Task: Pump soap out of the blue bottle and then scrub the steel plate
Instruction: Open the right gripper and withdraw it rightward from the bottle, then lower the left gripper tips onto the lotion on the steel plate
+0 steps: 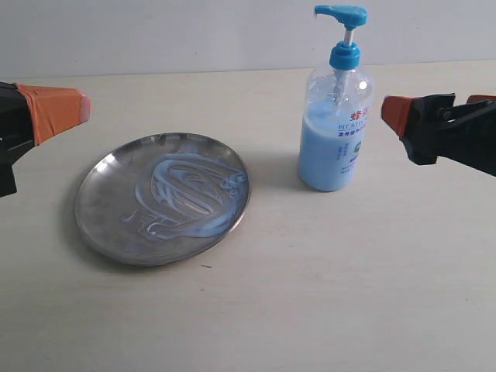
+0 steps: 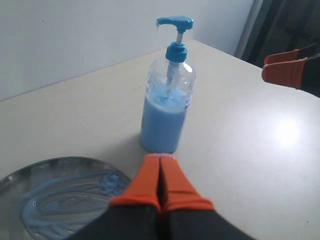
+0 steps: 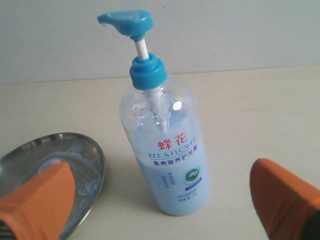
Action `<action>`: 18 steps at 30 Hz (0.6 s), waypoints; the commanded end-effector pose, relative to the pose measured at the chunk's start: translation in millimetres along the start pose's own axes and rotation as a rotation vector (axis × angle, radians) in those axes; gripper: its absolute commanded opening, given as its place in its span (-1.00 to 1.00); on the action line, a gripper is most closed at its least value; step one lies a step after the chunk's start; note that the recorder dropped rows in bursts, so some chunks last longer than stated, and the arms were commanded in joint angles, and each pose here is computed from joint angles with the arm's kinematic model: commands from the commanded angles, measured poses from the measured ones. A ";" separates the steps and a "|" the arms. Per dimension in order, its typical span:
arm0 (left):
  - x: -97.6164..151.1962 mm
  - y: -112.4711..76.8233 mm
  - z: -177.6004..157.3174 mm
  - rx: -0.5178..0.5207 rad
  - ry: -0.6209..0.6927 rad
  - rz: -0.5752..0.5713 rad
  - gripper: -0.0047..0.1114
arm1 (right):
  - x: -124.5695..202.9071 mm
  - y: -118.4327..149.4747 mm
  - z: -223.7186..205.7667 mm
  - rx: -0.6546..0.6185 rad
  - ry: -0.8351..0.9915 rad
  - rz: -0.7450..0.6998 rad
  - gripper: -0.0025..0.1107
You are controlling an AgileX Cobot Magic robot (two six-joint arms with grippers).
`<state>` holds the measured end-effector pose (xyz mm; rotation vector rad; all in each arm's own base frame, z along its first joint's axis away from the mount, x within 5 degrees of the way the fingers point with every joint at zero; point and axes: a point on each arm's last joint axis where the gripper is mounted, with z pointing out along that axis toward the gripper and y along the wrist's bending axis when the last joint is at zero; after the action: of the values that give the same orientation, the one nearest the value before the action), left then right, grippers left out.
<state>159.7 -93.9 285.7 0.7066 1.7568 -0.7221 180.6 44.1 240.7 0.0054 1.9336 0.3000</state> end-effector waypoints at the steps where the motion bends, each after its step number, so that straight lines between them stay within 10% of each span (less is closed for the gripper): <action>1: -0.5 -2.3 -0.9 0.021 -0.015 -0.022 -0.92 | -0.9 0.3 -4.6 -0.006 -0.014 -0.013 0.32; 18: 12.9 14.5 39.9 0.184 0.092 -0.112 -0.92 | -0.1 0.2 -4.6 -0.005 -0.006 -0.003 -0.25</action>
<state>179.0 -108.4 264.6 0.7488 1.8328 -0.9125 177.6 43.7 241.7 0.0054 1.9367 0.3044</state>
